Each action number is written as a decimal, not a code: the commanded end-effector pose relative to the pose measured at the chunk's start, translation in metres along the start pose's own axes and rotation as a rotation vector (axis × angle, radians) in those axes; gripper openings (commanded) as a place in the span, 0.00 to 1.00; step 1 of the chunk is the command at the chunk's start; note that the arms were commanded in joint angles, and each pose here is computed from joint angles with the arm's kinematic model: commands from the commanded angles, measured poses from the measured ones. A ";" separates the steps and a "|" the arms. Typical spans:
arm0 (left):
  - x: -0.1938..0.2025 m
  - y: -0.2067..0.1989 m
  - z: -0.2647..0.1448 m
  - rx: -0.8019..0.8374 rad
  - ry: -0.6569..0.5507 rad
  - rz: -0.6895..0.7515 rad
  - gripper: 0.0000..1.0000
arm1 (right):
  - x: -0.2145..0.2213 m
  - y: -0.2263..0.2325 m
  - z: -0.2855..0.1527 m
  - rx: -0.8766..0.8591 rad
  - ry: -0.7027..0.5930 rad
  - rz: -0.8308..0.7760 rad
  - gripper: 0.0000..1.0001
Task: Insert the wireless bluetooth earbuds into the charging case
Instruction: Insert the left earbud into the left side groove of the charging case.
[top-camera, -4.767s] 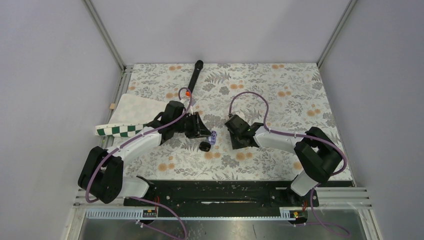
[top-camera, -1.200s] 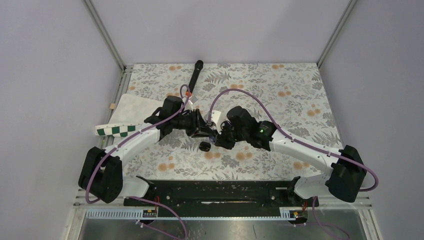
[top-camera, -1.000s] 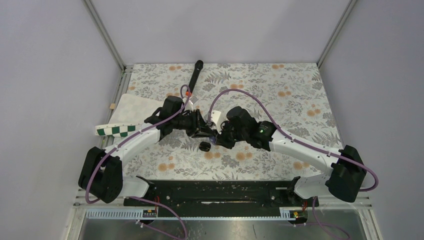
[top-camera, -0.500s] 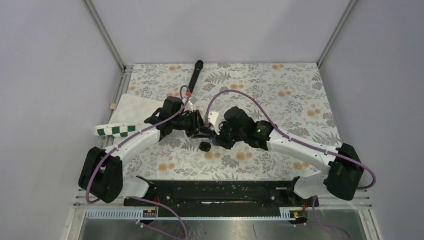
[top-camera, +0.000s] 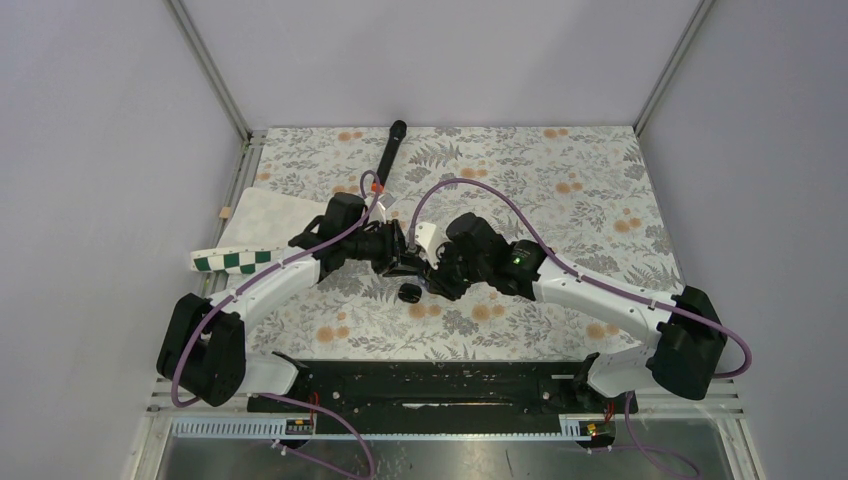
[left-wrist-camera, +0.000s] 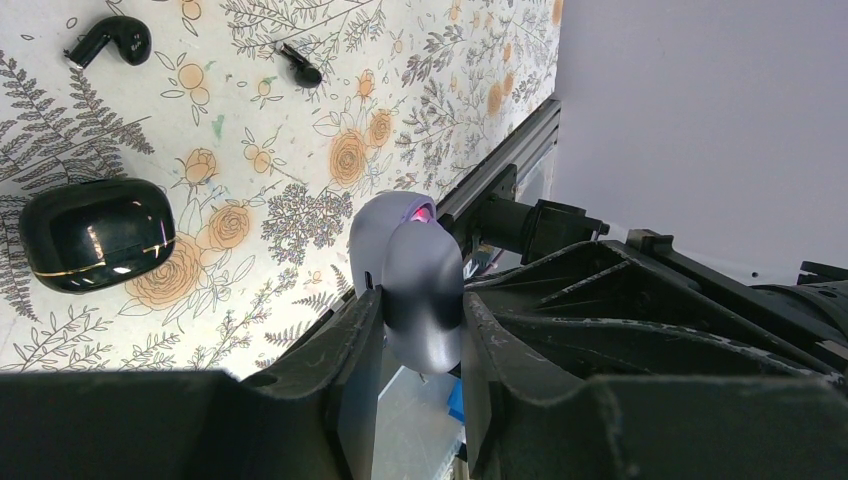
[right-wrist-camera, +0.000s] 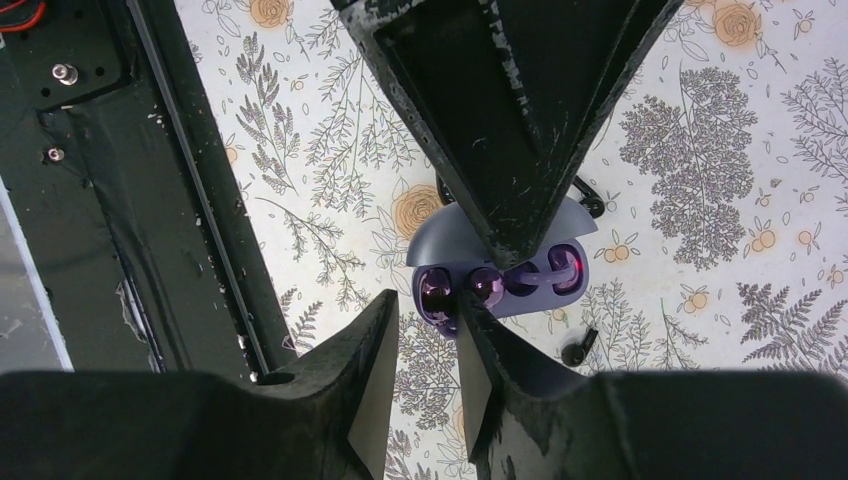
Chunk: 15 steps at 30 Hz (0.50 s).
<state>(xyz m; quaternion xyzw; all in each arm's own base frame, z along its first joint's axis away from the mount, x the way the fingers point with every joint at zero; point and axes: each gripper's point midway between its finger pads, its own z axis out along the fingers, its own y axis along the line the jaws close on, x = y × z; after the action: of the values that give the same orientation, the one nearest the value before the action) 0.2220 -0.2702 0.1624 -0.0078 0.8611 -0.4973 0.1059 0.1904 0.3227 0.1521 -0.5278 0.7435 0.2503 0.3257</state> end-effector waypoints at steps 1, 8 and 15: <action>-0.004 -0.012 -0.004 0.054 -0.020 0.043 0.00 | -0.022 0.003 -0.010 0.006 -0.065 0.005 0.36; -0.004 -0.008 -0.002 0.051 -0.016 0.038 0.00 | -0.049 0.006 -0.029 0.024 -0.216 0.040 0.55; -0.006 -0.009 -0.001 0.051 -0.020 0.037 0.00 | -0.057 -0.004 -0.043 0.108 -0.291 0.172 0.58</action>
<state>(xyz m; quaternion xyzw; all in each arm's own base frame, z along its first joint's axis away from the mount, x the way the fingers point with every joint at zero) 0.2222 -0.2697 0.1597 -0.0072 0.8598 -0.4990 0.1083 0.1885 0.3277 0.2080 -0.4674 0.7267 0.3049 0.4006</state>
